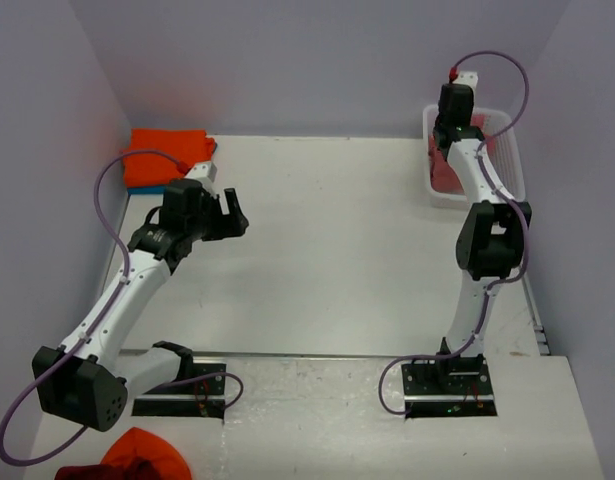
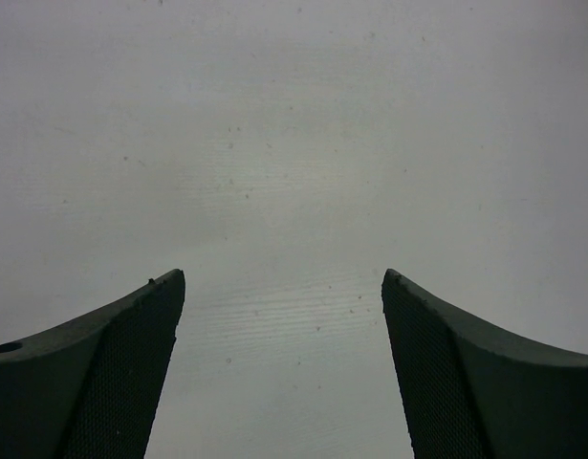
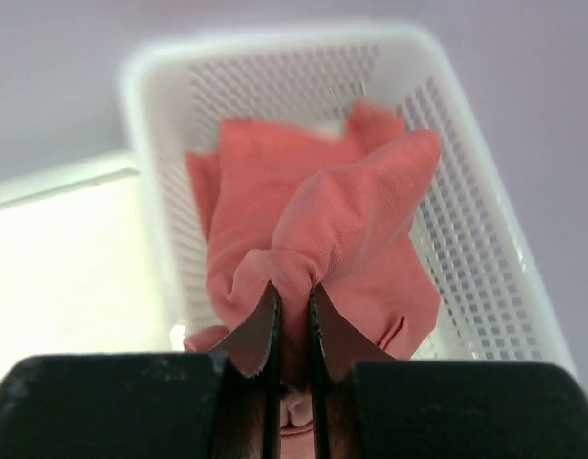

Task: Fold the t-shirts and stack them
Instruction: Grab crumpled tshirt from bin with the right arm, then move the tshirt to the center of the board

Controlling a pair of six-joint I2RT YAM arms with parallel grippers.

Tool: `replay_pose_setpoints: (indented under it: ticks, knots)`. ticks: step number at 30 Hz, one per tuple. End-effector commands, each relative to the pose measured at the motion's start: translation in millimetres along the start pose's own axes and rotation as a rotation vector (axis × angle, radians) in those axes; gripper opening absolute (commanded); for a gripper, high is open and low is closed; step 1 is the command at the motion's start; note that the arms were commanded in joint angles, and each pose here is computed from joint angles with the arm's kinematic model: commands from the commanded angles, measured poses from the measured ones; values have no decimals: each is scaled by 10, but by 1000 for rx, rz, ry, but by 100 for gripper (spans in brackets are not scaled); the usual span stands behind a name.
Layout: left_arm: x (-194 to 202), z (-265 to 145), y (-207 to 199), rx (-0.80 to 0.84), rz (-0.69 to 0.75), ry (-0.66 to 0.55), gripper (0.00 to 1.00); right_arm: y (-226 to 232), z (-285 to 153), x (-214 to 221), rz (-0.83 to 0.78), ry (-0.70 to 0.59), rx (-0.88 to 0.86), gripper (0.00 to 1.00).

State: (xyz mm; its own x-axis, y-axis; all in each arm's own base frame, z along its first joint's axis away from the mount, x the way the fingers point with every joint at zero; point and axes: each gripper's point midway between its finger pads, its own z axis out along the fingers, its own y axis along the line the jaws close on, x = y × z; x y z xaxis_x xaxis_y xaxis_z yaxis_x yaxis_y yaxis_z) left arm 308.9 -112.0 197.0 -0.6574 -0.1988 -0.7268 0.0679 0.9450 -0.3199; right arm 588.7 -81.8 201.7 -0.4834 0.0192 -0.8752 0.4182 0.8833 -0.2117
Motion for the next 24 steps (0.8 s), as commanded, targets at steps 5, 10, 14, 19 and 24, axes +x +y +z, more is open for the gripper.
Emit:
replay_pose_setpoints:
  ticks: [5,10,14,19,24]
  knots:
    - [48,31,-63,56,35,-18,82,-411,-2106,-2392,101,-595,-51,0]
    - [2,40,-59,48,33,-33,82,-379,-3330,-2765,72,-769,-208,0]
    - [-37,-1,-87,57,15,-49,82,-470,-4131,-2804,96,-851,-325,0]
    - [-65,-71,-111,66,-6,-69,82,-280,-4753,-2403,62,-774,-616,0]
    - [-221,-218,-211,101,-20,-122,82,45,-4907,-1623,34,-598,-883,4]
